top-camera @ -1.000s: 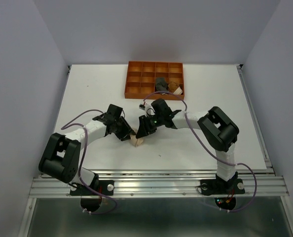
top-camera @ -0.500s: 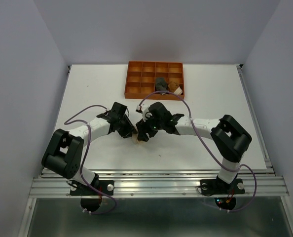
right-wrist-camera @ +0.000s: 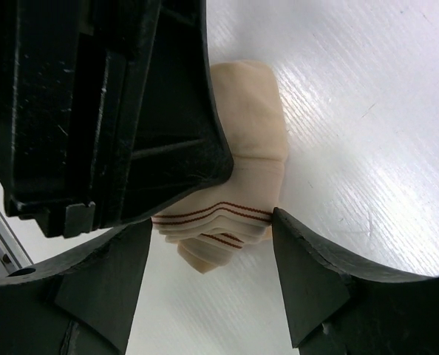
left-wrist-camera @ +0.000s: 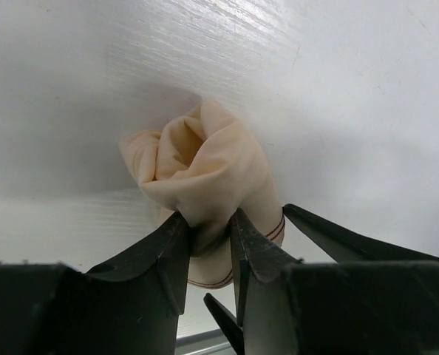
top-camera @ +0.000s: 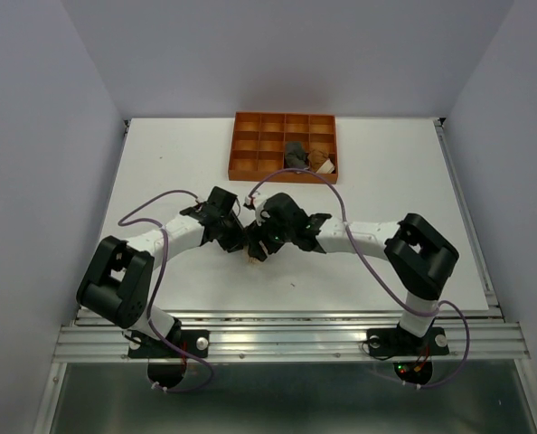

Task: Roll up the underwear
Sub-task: Place the rolled underwear into the container

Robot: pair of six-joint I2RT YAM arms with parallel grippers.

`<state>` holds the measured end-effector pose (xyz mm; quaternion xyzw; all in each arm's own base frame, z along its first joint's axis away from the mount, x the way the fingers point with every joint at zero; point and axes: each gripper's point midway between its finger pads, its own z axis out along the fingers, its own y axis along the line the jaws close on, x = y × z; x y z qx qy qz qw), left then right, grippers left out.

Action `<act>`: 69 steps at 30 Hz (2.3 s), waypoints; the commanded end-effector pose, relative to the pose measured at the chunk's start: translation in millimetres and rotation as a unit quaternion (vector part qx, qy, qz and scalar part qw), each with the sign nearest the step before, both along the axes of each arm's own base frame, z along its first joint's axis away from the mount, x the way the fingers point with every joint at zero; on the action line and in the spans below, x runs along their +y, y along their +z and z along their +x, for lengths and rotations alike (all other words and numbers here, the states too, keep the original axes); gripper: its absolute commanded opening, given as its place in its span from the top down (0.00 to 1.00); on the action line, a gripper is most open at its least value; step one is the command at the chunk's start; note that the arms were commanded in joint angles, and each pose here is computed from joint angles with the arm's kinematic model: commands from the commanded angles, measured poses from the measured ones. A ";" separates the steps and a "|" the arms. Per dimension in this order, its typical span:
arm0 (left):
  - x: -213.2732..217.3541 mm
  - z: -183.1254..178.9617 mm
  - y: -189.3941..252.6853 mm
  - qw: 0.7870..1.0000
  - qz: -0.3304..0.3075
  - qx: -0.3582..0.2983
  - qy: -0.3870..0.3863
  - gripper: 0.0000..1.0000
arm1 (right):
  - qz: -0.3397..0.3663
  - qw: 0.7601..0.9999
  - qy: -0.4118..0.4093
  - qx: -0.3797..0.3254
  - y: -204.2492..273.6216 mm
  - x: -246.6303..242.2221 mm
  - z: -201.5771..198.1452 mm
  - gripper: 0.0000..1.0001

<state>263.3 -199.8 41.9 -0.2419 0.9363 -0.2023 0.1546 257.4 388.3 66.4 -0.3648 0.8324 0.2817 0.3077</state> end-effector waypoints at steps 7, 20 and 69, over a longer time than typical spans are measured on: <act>19.6 -25.6 -16.2 0.997 0.060 0.038 0.000 0.64 | 0.041 0.998 -0.034 -0.044 27.4 33.7 9.7 0.28; 19.5 -29.6 -11.6 0.998 0.056 0.041 0.010 0.64 | -0.058 0.995 -0.063 -0.049 -19.8 18.2 4.2 0.30; 83.9 154.1 185.6 0.971 0.063 -0.225 0.045 0.39 | 0.059 0.953 -0.180 -0.235 137.5 -54.4 126.2 0.99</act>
